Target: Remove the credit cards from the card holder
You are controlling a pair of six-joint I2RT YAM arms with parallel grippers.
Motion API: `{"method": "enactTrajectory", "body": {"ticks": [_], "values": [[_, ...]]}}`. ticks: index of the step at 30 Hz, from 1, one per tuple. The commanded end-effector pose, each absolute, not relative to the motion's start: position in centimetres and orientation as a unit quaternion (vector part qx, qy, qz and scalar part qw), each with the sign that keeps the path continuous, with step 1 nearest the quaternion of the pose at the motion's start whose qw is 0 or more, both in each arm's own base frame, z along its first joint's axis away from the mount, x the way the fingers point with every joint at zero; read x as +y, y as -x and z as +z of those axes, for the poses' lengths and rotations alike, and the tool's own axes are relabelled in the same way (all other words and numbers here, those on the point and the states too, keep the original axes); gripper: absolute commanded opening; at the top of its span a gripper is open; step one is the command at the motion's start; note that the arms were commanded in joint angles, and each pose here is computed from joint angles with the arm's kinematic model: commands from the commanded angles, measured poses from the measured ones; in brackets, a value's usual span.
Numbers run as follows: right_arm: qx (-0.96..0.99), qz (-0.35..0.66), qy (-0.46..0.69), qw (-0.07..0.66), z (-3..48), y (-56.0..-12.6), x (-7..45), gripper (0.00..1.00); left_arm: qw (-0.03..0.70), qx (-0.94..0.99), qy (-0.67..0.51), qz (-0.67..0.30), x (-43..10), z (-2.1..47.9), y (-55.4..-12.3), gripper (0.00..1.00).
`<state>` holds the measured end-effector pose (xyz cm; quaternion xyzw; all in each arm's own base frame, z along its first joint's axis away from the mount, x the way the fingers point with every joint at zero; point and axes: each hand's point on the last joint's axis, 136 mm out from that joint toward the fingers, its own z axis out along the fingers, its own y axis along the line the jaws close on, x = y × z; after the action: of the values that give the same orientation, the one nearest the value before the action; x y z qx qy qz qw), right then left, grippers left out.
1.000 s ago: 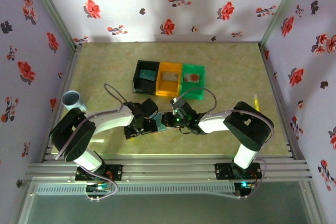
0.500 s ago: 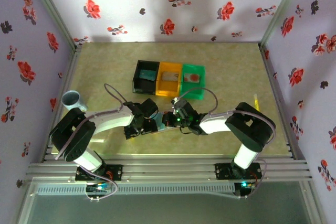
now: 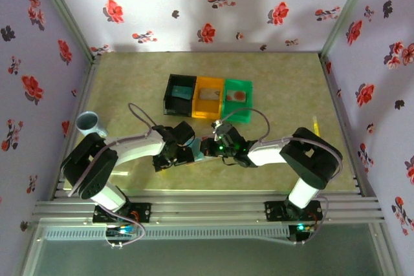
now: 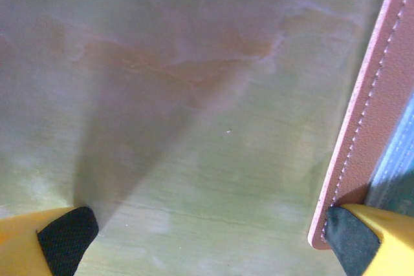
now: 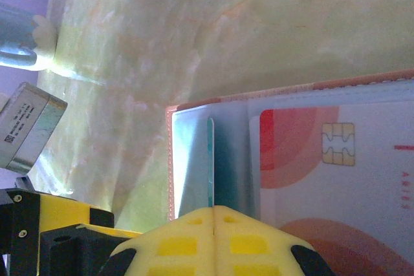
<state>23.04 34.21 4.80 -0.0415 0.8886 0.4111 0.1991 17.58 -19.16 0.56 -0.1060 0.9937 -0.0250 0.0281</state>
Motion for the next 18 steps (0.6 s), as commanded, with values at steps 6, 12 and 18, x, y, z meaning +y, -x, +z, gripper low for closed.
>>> {"method": "enactTrajectory", "body": {"ticks": [6, 12, 18], "values": [[0.885, 0.417, 0.046, 0.204, 5.5, -22.7, 33.8, 0.0, -0.027, 0.996, 0.078, -0.031, -19.6, -4.3, -14.8, 1.0], [0.886, 0.413, 0.044, 0.205, 5.5, -22.7, 33.3, 0.0, -0.028, 0.996, 0.078, -0.031, -19.6, -4.3, -14.7, 1.0], [0.887, 0.409, 0.042, 0.208, 5.6, -22.8, 32.8, 0.0, -0.028, 0.996, 0.077, -0.032, -19.7, -4.3, -14.8, 1.0]]}}
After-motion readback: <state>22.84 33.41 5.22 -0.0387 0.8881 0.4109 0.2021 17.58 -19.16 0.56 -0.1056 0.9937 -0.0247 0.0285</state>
